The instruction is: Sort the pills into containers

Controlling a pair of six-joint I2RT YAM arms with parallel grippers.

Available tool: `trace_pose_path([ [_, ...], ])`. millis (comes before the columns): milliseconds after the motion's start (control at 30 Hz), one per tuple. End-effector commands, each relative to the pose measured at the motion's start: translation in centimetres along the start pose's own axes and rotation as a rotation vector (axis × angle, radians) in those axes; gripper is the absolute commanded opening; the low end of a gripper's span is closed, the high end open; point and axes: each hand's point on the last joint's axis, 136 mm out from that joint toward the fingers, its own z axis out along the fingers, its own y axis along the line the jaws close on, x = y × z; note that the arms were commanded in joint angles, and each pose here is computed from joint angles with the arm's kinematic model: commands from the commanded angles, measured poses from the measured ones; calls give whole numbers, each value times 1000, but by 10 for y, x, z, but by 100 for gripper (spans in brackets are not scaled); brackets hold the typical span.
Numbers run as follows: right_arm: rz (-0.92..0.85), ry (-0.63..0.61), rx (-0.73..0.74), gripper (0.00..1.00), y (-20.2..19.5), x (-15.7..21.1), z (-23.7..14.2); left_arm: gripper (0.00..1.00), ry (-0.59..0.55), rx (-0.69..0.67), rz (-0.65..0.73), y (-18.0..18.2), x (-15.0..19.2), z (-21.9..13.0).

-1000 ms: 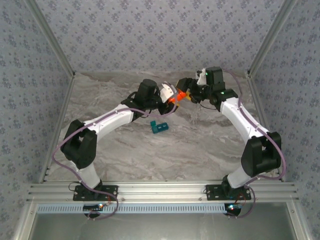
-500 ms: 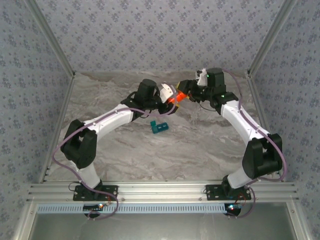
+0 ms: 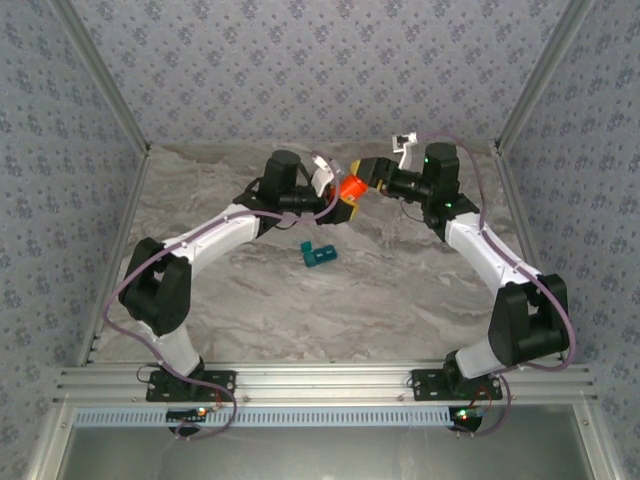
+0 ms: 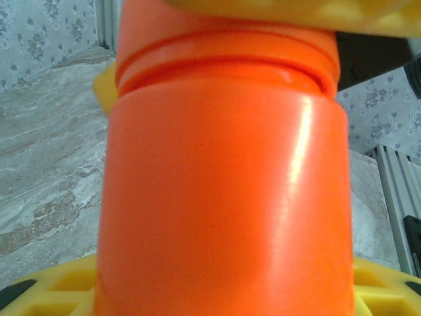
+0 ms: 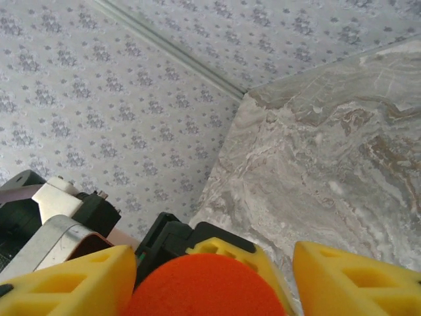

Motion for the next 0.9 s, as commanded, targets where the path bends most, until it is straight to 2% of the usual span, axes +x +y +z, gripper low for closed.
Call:
trace_pose_path([
  [0,15,-65,52,77,3,-22,-15,0,-54,-63,47,13,-23,-11],
  [167,107,-150,144,83,-9,-34,-31,0,8,-188,126,28,-10,-9],
  [333,206,-153,218,83,-24,-30,-34,0,68,-250,200,30,2,-5],
  [567,240,-96,287,86,-32,-17,-23,0,95,-251,241,24,7,5],
  [867,249,-47,267,86,-30,-4,-5,0,96,-244,245,21,6,8],
])
